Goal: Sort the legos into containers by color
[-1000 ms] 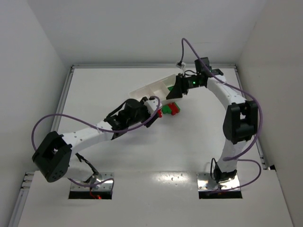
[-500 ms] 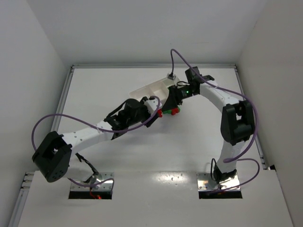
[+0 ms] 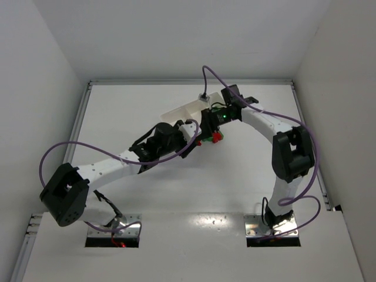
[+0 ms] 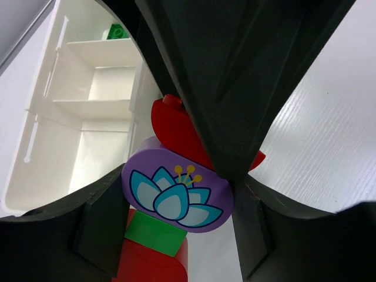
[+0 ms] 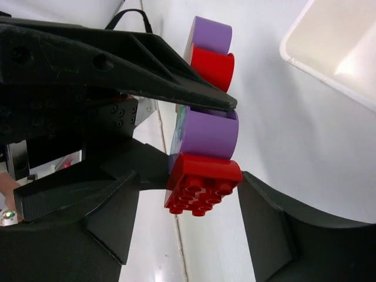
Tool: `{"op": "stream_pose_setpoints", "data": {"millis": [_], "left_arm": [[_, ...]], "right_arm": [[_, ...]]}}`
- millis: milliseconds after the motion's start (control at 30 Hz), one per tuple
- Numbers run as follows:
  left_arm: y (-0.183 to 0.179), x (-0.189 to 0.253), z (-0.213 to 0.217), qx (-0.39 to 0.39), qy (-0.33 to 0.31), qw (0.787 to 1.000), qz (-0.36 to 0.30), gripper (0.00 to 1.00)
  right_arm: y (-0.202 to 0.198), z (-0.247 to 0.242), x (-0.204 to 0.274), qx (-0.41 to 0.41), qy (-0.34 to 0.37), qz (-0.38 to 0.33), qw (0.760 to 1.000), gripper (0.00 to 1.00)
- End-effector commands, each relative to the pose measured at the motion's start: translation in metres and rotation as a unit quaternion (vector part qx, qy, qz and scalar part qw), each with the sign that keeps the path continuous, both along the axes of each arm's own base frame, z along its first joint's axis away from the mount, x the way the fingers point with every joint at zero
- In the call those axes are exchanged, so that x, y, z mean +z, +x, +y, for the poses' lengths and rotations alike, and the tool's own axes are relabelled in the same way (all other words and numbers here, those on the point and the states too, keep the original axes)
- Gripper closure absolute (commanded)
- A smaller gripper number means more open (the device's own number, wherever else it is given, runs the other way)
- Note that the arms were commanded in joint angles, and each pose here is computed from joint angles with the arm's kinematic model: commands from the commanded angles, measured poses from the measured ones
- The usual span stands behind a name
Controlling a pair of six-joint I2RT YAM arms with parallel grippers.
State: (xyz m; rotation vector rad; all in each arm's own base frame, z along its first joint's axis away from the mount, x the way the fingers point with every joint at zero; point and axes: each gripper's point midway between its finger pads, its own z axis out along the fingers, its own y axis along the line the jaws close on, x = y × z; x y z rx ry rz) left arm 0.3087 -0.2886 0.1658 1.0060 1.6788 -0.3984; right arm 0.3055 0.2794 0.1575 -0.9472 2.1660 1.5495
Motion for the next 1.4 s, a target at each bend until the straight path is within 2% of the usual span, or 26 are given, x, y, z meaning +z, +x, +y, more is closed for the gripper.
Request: {"op": "stream_pose_setpoints", "data": {"millis": [0, 33, 67, 133, 167, 200, 467, 633, 733, 900, 1067, 1100, 1133, 1300, 1367], "left_arm": [[0.01, 0.039, -0.007, -0.003, -0.043, 0.998, -0.042, 1.0], [0.01, 0.039, -0.007, -0.003, -0.043, 0.998, -0.042, 1.0], [0.01, 0.039, -0.007, -0.003, -0.043, 0.998, -0.042, 1.0], [0.009, 0.034, -0.006, -0.003, -0.04, 0.998, -0.038, 1.0], [0.009, 0.034, -0.006, -0.003, -0.04, 0.998, -0.038, 1.0], [0.009, 0.034, -0.006, -0.003, -0.04, 0.998, -0.038, 1.0], [-0.001, 0.016, 0.004, 0.002, -0.03, 0.999, -0.028, 1.0], [-0.002, 0.017, 0.013, 0.016, -0.026, 0.999, -0.032, 1.0], [-0.002, 0.015, 0.018, 0.021, -0.025, 0.999, -0.031, 1.0], [0.001, 0.02, 0.022, 0.03, -0.035, 0.999, -0.023, 1.0], [0.007, 0.034, 0.021, 0.04, -0.054, 0.998, -0.021, 1.0], [0.006, 0.032, 0.022, 0.04, -0.051, 0.998, -0.018, 1.0], [0.01, 0.037, 0.024, 0.044, -0.054, 0.997, -0.022, 1.0], [0.016, 0.039, 0.03, 0.056, -0.057, 0.997, -0.02, 1.0], [0.015, 0.039, 0.029, 0.052, -0.058, 0.997, -0.019, 1.0]], "right_arm": [[0.004, 0.007, 0.013, 0.002, 0.017, -0.029, 0.999, 0.33], [0.003, 0.01, 0.013, 0.007, 0.017, -0.029, 0.999, 0.36], [0.003, 0.01, 0.013, 0.007, 0.017, -0.029, 0.999, 0.53], [0.001, 0.01, 0.014, 0.009, 0.019, -0.023, 1.0, 0.76], [0.003, 0.011, 0.016, 0.011, 0.021, -0.032, 0.999, 0.97], [0.003, 0.011, 0.016, 0.013, 0.022, -0.036, 0.999, 1.0], [0.012, -0.003, 0.025, -0.012, 0.011, -0.06, 0.998, 1.0], [0.031, -0.012, 0.046, -0.028, 0.009, -0.103, 0.994, 1.0], [0.051, -0.013, 0.047, -0.054, 0.005, -0.116, 0.992, 1.0], [0.11, -0.009, 0.044, -0.127, -0.005, -0.155, 0.98, 1.0], [0.16, -0.001, 0.029, -0.16, -0.037, -0.175, 0.971, 1.0], [0.17, -0.002, 0.009, -0.172, -0.056, -0.166, 0.969, 1.0], [0.179, -0.002, 0.008, -0.179, -0.058, -0.176, 0.966, 1.0], [0.2, -0.005, -0.032, -0.183, -0.096, -0.174, 0.963, 0.99], [0.203, -0.007, -0.039, -0.183, -0.105, -0.181, 0.961, 0.95]]}}
